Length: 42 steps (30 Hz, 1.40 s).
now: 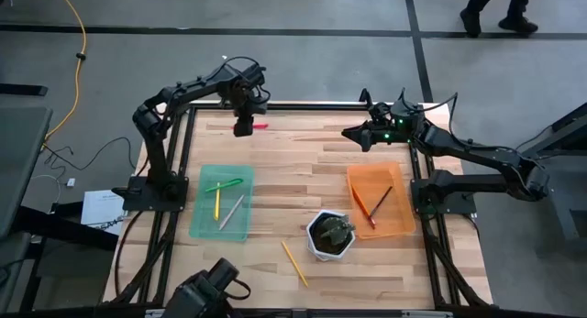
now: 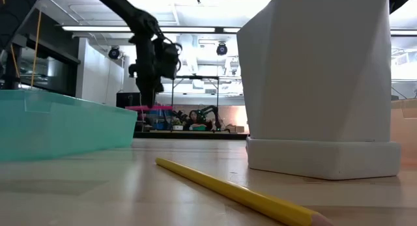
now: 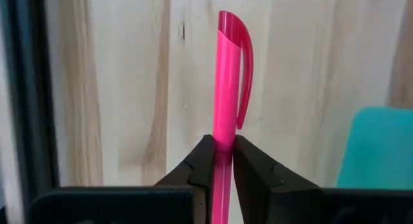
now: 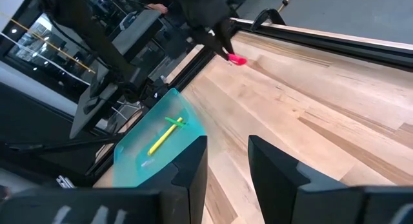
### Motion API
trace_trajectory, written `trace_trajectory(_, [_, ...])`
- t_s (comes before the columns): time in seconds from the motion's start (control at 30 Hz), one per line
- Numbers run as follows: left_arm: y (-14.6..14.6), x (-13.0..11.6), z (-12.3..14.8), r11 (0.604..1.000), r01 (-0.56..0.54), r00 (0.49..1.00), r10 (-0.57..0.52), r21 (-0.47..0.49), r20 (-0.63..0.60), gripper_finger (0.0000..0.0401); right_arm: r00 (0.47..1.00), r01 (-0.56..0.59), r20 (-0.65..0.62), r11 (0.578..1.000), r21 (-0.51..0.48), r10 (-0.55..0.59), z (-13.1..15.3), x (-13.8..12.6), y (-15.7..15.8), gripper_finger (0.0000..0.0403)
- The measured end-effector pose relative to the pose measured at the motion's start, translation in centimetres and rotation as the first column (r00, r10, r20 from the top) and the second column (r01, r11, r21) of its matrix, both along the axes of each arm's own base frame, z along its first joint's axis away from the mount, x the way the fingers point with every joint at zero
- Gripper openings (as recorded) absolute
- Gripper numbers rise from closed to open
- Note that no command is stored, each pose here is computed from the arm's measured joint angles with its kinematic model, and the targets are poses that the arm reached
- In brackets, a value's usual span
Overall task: Sort pens & pencils
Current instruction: Put the dark pink pen into the green bin
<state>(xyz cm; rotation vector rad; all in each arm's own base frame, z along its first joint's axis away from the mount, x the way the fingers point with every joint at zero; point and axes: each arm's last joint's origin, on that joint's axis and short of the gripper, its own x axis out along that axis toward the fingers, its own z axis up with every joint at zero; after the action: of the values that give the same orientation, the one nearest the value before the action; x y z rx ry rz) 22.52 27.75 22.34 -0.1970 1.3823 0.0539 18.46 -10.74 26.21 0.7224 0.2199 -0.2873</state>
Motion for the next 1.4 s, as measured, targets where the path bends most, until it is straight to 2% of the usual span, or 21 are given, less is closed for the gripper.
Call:
trace_trajectory(0.3, [-3.2,-0.1,4.0,0.999,0.032,0.999,-0.033,0.032,0.030,0.0034,1.000,-0.002,-0.001,1.000,-0.007,0.002,0.0,0.0,0.0,0.0103])
trace_trajectory(0.5, [-6.2,-0.4,5.2,0.998,0.043,0.998,-0.044,0.041,0.045,0.0036,1.000,-0.006,-0.001,1.000,-0.006,0.006,0.0,0.0,0.0,0.0103])
trace_trajectory(0.77, [-11.3,-2.7,4.3,1.000,0.005,1.000,-0.005,0.003,0.016,0.0036,1.000,-0.012,0.000,1.000,-0.009,0.012,0.0,0.0,0.0,0.0103])
trace_trajectory(0.93, [-14.6,-4.2,3.7,0.999,-0.047,0.997,0.047,0.005,0.055,0.0034,1.000,-0.014,-0.001,1.000,-0.012,0.014,0.0,0.0,0.0,0.0103])
trace_trajectory(1.13, [-17.8,-4.6,3.1,0.985,-0.172,0.980,0.173,-0.023,0.103,0.0035,0.999,-0.033,0.003,0.999,-0.006,0.033,0.0,0.0,0.1,0.0103])
trace_trajectory(1.4, [-21.1,-4.3,1.7,0.965,-0.259,0.965,0.261,-0.044,0.028,0.0036,0.999,-0.047,0.006,0.999,0.003,0.047,0.0,0.0,0.1,0.0103])
